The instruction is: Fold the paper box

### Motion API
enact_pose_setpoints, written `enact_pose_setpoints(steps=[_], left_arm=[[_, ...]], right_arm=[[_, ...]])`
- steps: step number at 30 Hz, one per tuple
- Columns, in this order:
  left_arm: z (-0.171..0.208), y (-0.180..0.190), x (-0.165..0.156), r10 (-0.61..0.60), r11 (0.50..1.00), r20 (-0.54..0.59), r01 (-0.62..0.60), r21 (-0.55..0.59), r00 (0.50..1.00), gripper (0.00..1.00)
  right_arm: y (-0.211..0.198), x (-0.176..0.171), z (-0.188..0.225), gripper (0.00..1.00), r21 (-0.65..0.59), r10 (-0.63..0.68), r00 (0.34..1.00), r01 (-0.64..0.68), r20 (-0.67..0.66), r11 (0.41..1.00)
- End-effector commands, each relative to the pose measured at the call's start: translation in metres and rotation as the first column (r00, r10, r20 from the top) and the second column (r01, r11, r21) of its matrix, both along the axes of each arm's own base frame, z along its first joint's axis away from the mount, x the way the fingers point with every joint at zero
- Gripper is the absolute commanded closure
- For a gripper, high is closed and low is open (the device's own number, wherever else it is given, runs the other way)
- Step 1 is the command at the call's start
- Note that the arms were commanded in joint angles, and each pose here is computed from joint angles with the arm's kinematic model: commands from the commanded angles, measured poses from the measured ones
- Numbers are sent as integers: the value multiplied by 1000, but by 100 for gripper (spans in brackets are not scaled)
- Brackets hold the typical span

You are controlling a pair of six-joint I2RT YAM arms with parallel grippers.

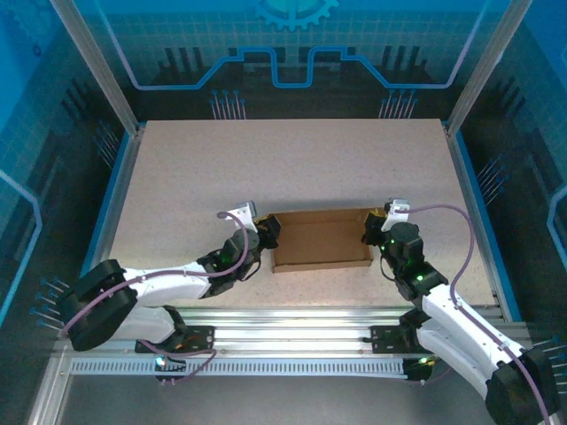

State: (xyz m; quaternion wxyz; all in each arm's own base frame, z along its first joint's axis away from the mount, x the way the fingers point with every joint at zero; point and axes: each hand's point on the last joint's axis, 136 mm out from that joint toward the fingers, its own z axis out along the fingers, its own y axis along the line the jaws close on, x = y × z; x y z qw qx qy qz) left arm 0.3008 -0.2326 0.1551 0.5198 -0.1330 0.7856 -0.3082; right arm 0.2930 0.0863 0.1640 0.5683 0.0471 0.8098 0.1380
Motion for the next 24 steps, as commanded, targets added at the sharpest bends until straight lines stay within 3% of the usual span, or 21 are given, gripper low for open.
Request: enact_pose_setpoints(steps=[1, 18, 24], left_arm=[[2, -18, -12, -91, 995, -37, 90, -33, 995, 79], [15, -25, -5, -75, 987, -47, 67, -147, 996, 81], [11, -25, -4, -74, 991, -57, 66, -120, 996, 82]], right_arm=[[16, -21, -49, 94, -26, 96, 982, -102, -163, 994], [18, -21, -49, 94, -20, 101, 981, -105, -165, 994], [19, -21, -49, 94, -22, 101, 981, -106, -166, 994]])
